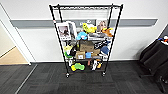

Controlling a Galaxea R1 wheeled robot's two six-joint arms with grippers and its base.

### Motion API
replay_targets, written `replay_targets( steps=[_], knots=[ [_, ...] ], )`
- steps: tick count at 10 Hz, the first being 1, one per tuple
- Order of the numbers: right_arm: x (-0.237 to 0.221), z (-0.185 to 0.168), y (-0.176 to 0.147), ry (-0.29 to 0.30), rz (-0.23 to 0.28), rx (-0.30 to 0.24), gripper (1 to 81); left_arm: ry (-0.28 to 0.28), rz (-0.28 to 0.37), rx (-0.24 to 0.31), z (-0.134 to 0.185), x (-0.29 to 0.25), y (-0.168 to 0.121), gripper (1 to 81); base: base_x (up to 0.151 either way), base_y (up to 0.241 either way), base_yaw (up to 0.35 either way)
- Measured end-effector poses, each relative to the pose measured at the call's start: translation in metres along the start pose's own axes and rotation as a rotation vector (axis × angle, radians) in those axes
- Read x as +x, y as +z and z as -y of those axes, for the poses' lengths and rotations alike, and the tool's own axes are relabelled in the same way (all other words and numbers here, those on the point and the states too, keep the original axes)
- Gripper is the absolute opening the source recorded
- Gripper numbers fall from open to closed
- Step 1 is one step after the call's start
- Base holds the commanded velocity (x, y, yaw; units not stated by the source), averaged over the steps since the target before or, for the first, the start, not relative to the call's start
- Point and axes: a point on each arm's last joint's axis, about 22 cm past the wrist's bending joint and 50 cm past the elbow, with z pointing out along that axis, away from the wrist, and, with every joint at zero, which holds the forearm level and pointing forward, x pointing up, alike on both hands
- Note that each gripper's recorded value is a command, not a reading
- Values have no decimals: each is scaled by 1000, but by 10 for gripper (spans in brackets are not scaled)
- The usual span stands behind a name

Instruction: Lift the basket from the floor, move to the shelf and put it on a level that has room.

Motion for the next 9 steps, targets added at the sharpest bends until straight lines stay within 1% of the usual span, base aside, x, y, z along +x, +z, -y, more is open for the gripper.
replay_targets(
  steps=[3,5,7,9],
  knots=[
    [-22,-5,24,21,56,3,811,-24,53,13,14,-16,25,811,0,0,0],
    [-28,-13,40,31,84,1,811,-60,77,21,22,-21,42,811,0,0,0],
    [-10,-15,55,5,81,9,811,-67,65,37,33,-6,52,811,0,0,0],
    [39,-14,75,-48,81,21,811,-60,33,73,56,18,59,811,0,0,0]
  ],
)
